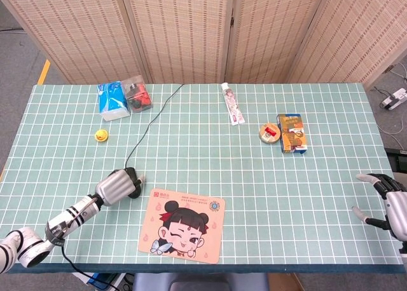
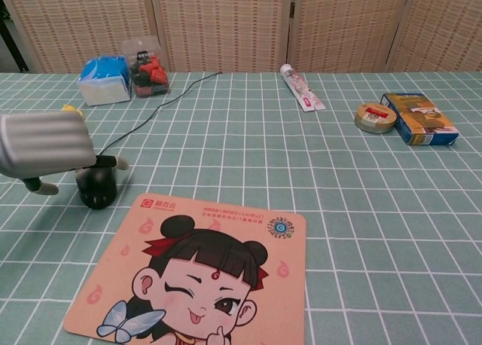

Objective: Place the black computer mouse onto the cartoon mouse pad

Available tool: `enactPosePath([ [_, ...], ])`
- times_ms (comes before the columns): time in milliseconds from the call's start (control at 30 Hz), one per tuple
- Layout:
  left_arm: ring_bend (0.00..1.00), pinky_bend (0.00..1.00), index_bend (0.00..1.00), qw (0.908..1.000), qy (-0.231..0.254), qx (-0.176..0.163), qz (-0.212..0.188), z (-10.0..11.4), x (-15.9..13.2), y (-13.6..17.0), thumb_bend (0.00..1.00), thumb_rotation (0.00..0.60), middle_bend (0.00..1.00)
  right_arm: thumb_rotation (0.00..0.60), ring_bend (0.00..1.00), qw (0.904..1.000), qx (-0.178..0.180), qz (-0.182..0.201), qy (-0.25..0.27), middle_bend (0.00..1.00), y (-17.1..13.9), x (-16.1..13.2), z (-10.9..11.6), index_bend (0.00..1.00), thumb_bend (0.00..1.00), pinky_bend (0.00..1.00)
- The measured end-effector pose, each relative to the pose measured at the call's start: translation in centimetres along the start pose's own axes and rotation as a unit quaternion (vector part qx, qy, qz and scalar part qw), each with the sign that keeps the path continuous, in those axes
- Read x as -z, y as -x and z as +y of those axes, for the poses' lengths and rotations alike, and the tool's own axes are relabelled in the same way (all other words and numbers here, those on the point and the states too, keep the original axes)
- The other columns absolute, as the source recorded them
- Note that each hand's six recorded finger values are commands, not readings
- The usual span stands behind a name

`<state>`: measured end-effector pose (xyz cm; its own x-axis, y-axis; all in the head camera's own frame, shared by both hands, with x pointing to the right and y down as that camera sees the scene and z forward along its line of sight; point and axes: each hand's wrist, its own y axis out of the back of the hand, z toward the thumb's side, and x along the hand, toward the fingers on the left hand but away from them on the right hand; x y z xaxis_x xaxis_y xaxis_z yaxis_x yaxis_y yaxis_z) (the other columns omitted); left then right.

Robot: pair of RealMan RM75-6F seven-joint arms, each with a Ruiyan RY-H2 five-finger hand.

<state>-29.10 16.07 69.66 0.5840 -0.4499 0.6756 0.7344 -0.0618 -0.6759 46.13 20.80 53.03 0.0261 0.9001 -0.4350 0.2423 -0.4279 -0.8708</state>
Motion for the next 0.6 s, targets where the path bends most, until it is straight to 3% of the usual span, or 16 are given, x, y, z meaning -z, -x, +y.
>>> enactPosePath([
  [233,0.95,1.00,0.21,1.0000,0.003,-0.002,0.000,-0.05,-0.22,-0.37,0.07,0.600,0.99,0.600,0.20,1.0000,0.001,-0.001,0.001,0.29,-0.02,0.05,0.06,0.27,0.16,0.28],
  [600,0.93,1.00,0.27,1.0000,0.008,-0.006,0.000,0.03,-0.48,-0.67,0.23,0.600,0.96,0.600,0.20,1.0000,0.002,-0.001,0.001,0.29,-0.03,0.12,0.13,0.27,0.16,0.28],
])
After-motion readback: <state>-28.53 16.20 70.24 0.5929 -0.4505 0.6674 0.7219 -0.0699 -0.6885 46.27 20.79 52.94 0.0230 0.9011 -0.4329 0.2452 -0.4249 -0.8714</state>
